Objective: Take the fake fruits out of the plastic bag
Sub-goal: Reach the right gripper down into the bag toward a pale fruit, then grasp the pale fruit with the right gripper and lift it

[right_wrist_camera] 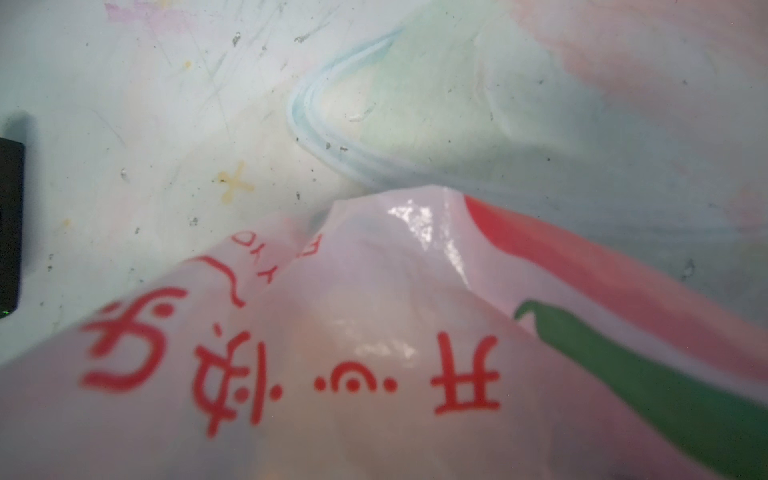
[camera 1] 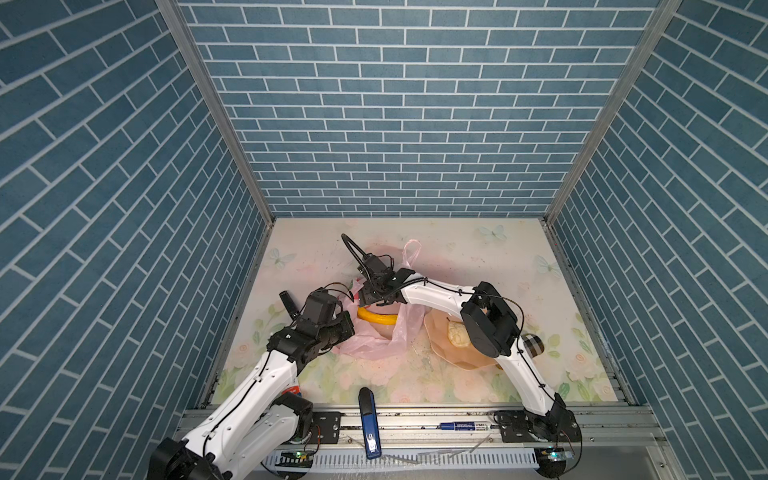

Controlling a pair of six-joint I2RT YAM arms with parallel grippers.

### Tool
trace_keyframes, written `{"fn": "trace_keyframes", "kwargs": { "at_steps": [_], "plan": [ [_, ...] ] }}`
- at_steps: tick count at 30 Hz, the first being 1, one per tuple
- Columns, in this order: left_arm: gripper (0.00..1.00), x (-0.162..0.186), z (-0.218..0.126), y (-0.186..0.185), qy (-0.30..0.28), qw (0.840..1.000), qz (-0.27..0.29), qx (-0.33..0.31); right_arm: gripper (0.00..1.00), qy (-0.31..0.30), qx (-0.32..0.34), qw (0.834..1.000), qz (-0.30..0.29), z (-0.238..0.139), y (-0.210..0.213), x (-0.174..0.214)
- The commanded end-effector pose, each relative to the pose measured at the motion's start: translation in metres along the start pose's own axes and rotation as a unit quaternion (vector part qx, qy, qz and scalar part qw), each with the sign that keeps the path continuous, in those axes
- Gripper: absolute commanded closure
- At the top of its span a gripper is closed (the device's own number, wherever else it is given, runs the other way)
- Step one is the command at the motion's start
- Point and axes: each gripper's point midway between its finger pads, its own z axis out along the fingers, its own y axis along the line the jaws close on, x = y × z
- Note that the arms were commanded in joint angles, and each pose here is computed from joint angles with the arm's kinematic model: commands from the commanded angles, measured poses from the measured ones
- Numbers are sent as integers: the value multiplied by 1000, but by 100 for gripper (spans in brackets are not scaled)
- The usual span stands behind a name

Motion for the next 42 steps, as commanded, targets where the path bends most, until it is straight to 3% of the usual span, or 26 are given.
{"fn": "trace_keyframes", "kwargs": {
  "at_steps": [1, 15, 31, 42],
  "plan": [
    [100, 8, 0, 6, 13, 1000, 4, -7, 10, -21, 0, 999, 30, 4, -3, -17],
    [100, -1, 4, 5, 0, 1000, 5, -17, 39, -18, -27, 999, 17, -13, 1, -13],
    [100, -31, -8, -1, -59, 998, 5, -33, 46, 64, -89, 991, -74, -79, 31, 31],
    [100, -37, -14, -3, -78, 996, 6, -31, 47, 62, -101, 987, -108, -149, 39, 30]
  ]
}}
